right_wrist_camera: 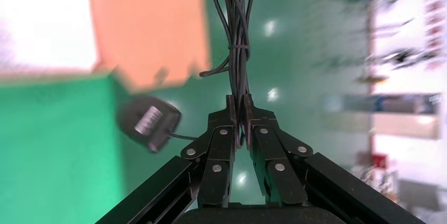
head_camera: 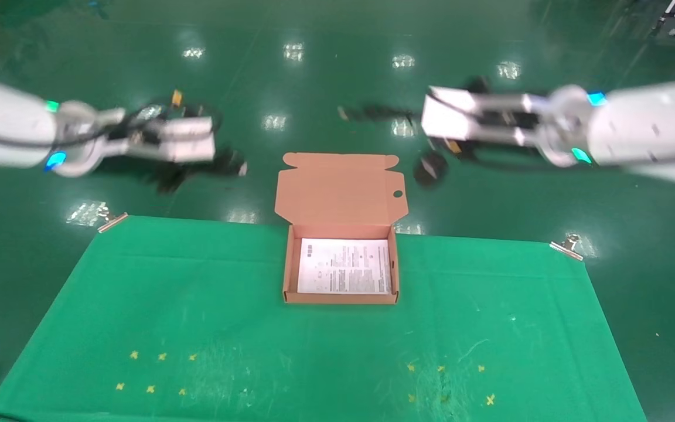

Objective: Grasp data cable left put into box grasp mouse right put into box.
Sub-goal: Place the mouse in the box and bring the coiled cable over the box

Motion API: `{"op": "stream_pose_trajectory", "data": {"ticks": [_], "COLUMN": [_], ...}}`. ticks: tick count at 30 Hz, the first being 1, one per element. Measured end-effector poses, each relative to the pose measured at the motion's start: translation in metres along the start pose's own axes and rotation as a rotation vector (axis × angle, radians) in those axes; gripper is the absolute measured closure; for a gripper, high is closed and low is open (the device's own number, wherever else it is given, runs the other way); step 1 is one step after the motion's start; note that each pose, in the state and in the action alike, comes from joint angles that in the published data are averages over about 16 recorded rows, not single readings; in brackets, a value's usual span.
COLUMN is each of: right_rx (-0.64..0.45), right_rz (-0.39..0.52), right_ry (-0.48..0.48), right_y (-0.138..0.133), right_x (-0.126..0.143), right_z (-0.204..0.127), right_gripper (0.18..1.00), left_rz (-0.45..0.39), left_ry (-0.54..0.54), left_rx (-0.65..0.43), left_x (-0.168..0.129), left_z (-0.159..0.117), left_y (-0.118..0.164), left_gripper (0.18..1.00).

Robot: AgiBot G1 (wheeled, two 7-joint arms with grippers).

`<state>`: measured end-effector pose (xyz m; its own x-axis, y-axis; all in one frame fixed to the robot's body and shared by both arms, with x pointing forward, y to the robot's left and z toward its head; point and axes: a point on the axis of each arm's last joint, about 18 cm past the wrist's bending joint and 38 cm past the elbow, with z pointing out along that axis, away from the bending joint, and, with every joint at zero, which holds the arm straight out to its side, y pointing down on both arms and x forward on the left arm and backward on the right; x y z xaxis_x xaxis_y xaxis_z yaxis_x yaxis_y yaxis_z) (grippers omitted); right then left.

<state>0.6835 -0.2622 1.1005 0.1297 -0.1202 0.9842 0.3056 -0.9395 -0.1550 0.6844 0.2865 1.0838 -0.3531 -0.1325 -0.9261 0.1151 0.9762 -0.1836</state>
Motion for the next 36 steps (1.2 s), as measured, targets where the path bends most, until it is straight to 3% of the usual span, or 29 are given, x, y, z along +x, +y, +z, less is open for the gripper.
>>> {"op": "stream_pose_trajectory", "data": {"ticks": [10,17,24,36], "right_rx": [0.129,0.168,0.175,0.190], "right_rz": [-0.012,-0.019,-0.004,0.039], "right_ry": [0.142,0.165,0.129,-0.001], "right_y": [-0.067,-0.095,-0.102,-0.109], "right_x": [0.060,0.073,0.057,-0.011], "right_z": [0.027,0.041,0.056,0.093], "right_gripper": [0.977,0.977,0.977,0.977], "left_rz": [0.019,0.036,0.033,0.003], "left_ry": [-0.146,-0.169,-0.145,-0.115], "left_rx": [0.064,0.064,0.001,-0.143], "left_x": [-0.053,-0.064,-0.058,-0.042], "left_z": [-0.003,-0.004,-0.002,-0.011], "left_y": [-0.051,-0.060,-0.038,0.007], "left_gripper": [0.981,0.981,0.981,0.981]}}
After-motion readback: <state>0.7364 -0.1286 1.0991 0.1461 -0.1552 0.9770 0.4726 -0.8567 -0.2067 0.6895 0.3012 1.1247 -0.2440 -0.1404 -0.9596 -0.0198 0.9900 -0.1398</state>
